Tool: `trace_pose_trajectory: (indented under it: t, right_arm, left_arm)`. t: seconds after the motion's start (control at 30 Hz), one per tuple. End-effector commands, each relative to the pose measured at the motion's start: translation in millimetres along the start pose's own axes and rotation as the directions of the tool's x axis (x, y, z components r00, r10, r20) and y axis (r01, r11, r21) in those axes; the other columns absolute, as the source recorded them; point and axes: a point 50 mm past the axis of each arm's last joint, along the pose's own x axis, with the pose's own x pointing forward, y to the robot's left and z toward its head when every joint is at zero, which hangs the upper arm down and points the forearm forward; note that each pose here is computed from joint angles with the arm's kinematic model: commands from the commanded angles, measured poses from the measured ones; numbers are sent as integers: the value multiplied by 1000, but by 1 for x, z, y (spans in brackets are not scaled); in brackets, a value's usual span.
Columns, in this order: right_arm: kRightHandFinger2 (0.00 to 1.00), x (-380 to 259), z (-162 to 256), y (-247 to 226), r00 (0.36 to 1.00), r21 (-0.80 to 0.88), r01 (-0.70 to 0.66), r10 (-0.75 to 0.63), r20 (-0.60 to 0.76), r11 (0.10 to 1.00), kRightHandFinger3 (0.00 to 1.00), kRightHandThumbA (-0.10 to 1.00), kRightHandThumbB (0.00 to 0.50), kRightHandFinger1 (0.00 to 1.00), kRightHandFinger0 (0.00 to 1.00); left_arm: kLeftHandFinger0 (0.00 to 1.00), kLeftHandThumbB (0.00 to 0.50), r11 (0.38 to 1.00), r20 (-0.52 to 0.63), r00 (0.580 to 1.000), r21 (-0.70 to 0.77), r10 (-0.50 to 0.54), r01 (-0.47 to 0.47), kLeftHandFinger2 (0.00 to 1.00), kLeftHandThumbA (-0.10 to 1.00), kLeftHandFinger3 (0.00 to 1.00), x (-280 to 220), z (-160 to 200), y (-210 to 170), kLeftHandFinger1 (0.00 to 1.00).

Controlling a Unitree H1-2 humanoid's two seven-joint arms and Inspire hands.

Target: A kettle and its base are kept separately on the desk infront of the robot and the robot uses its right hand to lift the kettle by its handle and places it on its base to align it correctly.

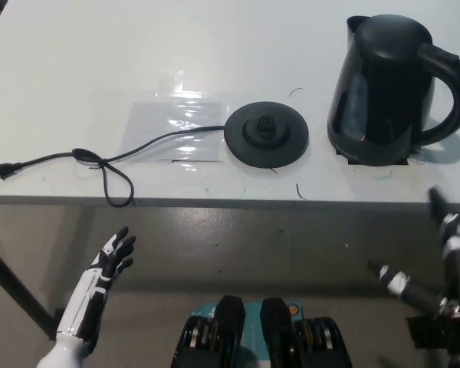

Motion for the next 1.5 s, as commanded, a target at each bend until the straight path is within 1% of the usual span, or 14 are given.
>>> trace_pose_trajectory:
  t: [0.0, 0.03, 0.07, 0.27, 0.4, 0.47, 0.5, 0.57, 0.63, 0.87, 0.93, 1.3, 1.4, 1.47]
  right_arm:
    - [1000, 50, 40, -31, 966, -32, 113, -103, 235, 993, 1000, 1000, 411, 1000, 1000]
    - [1000, 59, 44, -37, 964, -36, 117, -105, 245, 992, 1000, 1000, 372, 1000, 1000]
    - [1000, 64, 46, -41, 962, -36, 119, -107, 252, 992, 1000, 1000, 362, 1000, 1000]
    - [1000, 105, 62, -63, 966, 41, 139, -145, 214, 989, 1000, 1000, 414, 1000, 1000]
    - [1000, 125, 68, -72, 961, 54, 155, -163, 221, 986, 1000, 1000, 403, 1000, 1000]
    - [1000, 135, 71, -74, 963, 58, 154, -163, 217, 986, 1000, 1000, 409, 1000, 1000]
    - [1000, 145, 73, -76, 964, 60, 149, -158, 214, 987, 1000, 1000, 382, 1000, 1000]
    - [1000, 152, 73, -77, 967, 67, 142, -153, 205, 988, 1000, 1000, 364, 1000, 1000]
    - [1000, 162, 70, -77, 972, 84, 127, -141, 186, 988, 1000, 1000, 351, 1000, 1000]
    - [1000, 189, 49, -77, 988, 86, 108, -116, 97, 990, 1000, 1000, 429, 1000, 1000]
    - [1000, 198, 43, -75, 991, 81, 102, -109, 78, 991, 1000, 1000, 436, 1000, 1000]
    - [1000, 216, 19, -60, 998, 55, 68, -68, -17, 996, 1000, 1000, 359, 1000, 1000]
    - [1000, 217, 6, -57, 996, 66, 69, -65, -60, 995, 1000, 1000, 383, 1000, 1000]
    - [1000, 216, 1, -56, 994, 80, 69, -62, -84, 994, 1000, 1000, 375, 1000, 1000]
  left_arm:
    - [1000, 206, 999, 85, 996, 33, -37, 34, 1000, 1000, 1000, 5, 16, 0, 1000]
    - [1000, 200, 999, 85, 996, 30, -40, 37, 1000, 1000, 1000, 5, 15, -2, 1000]
    - [1000, 197, 999, 87, 995, 31, -42, 39, 1000, 1000, 1000, 5, 15, -2, 1000]
    - [1000, 217, 998, 92, 994, 45, -55, 51, 1000, 1000, 1000, 12, 16, -7, 1000]
    - [1000, 207, 997, 94, 994, 44, -61, 57, 1000, 1000, 1000, 14, 16, -9, 1000]
    - [1000, 219, 997, 86, 994, 50, -63, 58, 1000, 1000, 1000, 13, 15, -10, 1000]
    - [1000, 209, 997, 84, 994, 49, -66, 62, 1000, 1000, 1000, 13, 14, -11, 1000]
    - [1000, 208, 997, 86, 994, 46, -70, 66, 1000, 1000, 1000, 13, 13, -11, 1000]
    - [1000, 212, 997, 85, 994, 48, -69, 65, 1000, 1000, 1000, 13, 13, -11, 1000]
    - [1000, 206, 996, 93, 992, 37, -84, 81, 1000, 1000, 1000, 17, 13, -15, 1000]
    - [1000, 205, 996, 95, 992, 36, -85, 82, 1000, 1000, 1000, 18, 13, -18, 1000]
    - [1000, 223, 996, 89, 993, 51, -78, 74, 1000, 1000, 1000, 20, 14, -15, 1000]
    - [1000, 208, 996, 90, 993, 52, -79, 75, 1000, 1000, 1000, 19, 14, -15, 1000]
    - [1000, 215, 995, 87, 993, 60, -80, 75, 1000, 1000, 1000, 20, 14, -14, 1000]
